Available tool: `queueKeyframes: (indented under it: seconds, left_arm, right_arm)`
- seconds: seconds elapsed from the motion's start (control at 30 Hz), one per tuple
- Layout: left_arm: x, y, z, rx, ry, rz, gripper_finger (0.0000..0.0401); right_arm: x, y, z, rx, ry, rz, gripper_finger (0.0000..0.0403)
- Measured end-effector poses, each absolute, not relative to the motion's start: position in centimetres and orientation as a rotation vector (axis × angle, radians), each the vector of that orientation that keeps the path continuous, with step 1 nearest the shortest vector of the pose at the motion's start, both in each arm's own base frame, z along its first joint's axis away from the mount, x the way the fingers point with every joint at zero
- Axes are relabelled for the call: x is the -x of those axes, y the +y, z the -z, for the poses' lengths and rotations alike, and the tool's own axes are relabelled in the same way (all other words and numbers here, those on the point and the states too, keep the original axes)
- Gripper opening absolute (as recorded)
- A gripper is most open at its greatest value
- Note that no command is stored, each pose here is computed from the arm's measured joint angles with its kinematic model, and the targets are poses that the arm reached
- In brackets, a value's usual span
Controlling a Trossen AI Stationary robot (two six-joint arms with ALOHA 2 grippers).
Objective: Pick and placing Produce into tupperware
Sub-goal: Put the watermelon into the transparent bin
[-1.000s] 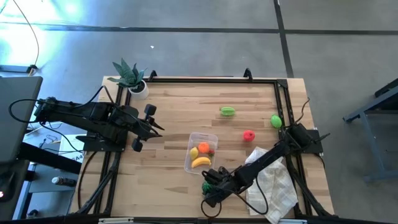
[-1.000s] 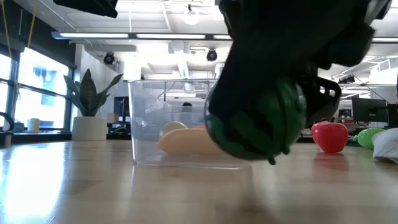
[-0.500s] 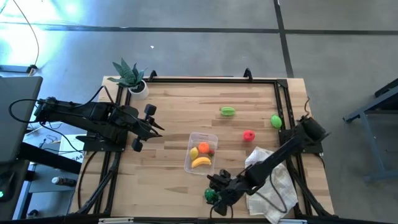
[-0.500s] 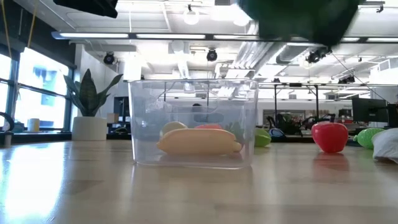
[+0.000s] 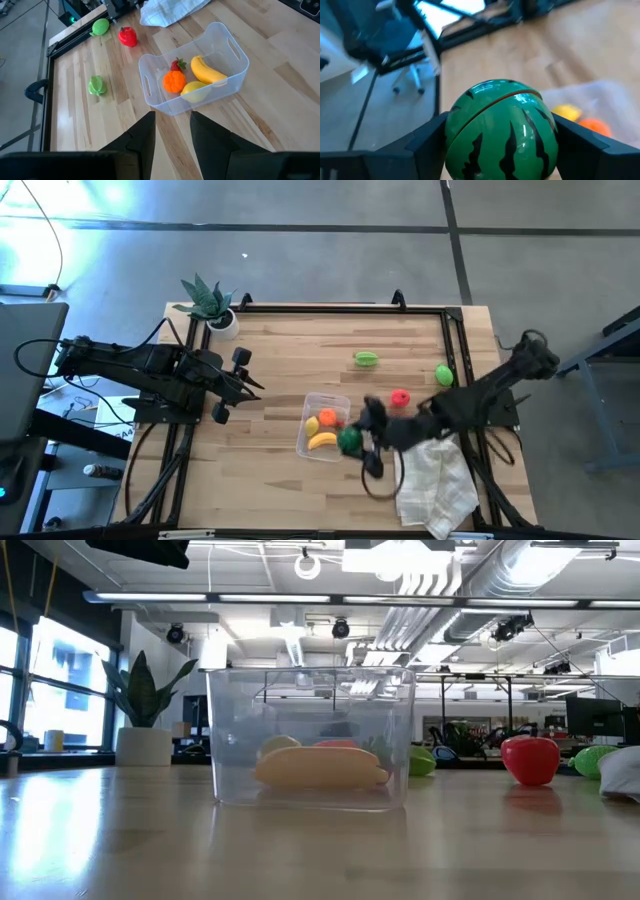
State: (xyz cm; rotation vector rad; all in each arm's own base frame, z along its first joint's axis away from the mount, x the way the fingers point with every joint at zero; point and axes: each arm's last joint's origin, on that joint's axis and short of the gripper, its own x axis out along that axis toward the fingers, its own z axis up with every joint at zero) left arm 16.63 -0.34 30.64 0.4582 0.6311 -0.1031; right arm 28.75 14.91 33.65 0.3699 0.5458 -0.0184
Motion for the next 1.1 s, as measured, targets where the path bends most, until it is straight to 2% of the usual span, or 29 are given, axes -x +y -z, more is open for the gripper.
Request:
queueKeyframes:
  seconds: [0.2,0.47,0.83,1.1]
  left_arm:
    - [-16.6,-0.3,-30.6,-0.458,0.631,0.102,0.0111]
    - [-16.6,-0.3,-30.6,-0.458,0.631,0.103,0.0111]
    - [-16.6,-0.3,-30.6,-0.458,0.631,0.103,0.0111]
    - [-16.6,-0.3,-30.6,-0.458,0.631,0.103,0.0111]
  right_arm:
    - [-29.7,10.4,-34.6,-0.355,0.529,0.056,0.0281]
    - [-31.7,6.3,-31.6,-0.361,0.718,0.167,0.0281]
    - [-35.6,6.8,-24.5,-0.326,0.949,0.133,0.0282]
    - [-37.0,7.2,-20.8,-0.316,1.049,0.119,0.0282]
